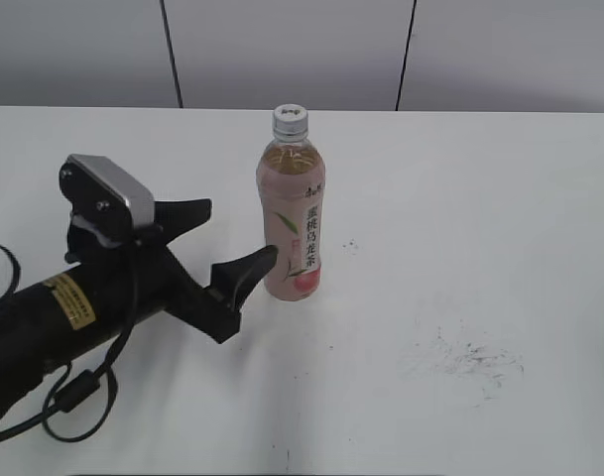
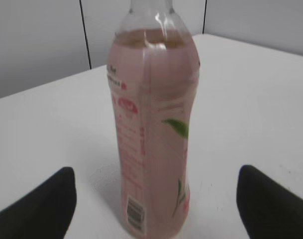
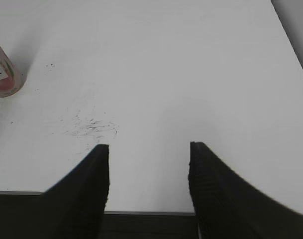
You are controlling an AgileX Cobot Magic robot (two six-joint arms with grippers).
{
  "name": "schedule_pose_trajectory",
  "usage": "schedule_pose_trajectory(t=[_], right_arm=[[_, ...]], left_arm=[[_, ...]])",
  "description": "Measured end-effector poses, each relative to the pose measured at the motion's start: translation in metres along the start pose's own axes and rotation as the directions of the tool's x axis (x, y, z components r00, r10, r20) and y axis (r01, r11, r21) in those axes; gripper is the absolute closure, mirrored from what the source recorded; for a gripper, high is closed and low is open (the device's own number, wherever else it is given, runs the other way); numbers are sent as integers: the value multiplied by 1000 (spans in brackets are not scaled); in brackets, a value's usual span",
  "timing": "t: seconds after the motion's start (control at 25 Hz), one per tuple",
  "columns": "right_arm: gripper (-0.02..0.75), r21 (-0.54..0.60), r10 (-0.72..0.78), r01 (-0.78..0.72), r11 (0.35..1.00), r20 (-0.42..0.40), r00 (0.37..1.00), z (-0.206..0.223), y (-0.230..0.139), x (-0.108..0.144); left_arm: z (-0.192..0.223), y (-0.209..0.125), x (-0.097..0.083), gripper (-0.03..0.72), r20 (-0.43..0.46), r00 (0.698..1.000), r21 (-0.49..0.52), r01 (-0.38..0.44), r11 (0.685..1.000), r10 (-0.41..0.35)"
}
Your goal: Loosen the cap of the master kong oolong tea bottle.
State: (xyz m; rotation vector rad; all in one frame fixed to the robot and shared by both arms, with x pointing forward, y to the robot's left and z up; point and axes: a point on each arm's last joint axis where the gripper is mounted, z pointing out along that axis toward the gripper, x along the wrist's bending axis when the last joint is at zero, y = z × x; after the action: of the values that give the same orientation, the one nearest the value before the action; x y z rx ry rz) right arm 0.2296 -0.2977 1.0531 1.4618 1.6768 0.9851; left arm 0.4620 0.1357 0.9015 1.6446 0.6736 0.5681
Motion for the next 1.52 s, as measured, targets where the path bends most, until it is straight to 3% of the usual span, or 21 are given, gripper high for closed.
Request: schedule_pose_trajectory(t=[0.72, 0.84, 0.96, 1.0, 1.32, 1.52], right_arm=[[346, 0, 8, -8, 1000, -3, 1000, 0, 0, 0], [346, 0, 8, -8, 1000, -3, 1000, 0, 0, 0], [346, 0, 9, -9, 1000, -3, 1000, 0, 0, 0], [346, 0, 9, -9, 1000, -3, 1000, 0, 0, 0], [346, 0, 12, -12, 1000, -7, 1000, 0, 0, 1], [346, -1, 35, -35, 999, -50, 998, 0, 0, 5]], left_arm=[[82, -9, 12, 106, 65, 997, -73, 35, 997, -31], [89, -9, 13, 147, 68, 997, -86, 32, 996, -27], [90, -10, 13, 286, 74, 997, -85, 30, 996, -24], [91, -10, 13, 300, 75, 997, -85, 29, 996, -23], [90, -7, 9, 299, 130, 991, -73, -3, 997, 12], [96, -2, -7, 299, 206, 977, -63, -42, 997, 55]])
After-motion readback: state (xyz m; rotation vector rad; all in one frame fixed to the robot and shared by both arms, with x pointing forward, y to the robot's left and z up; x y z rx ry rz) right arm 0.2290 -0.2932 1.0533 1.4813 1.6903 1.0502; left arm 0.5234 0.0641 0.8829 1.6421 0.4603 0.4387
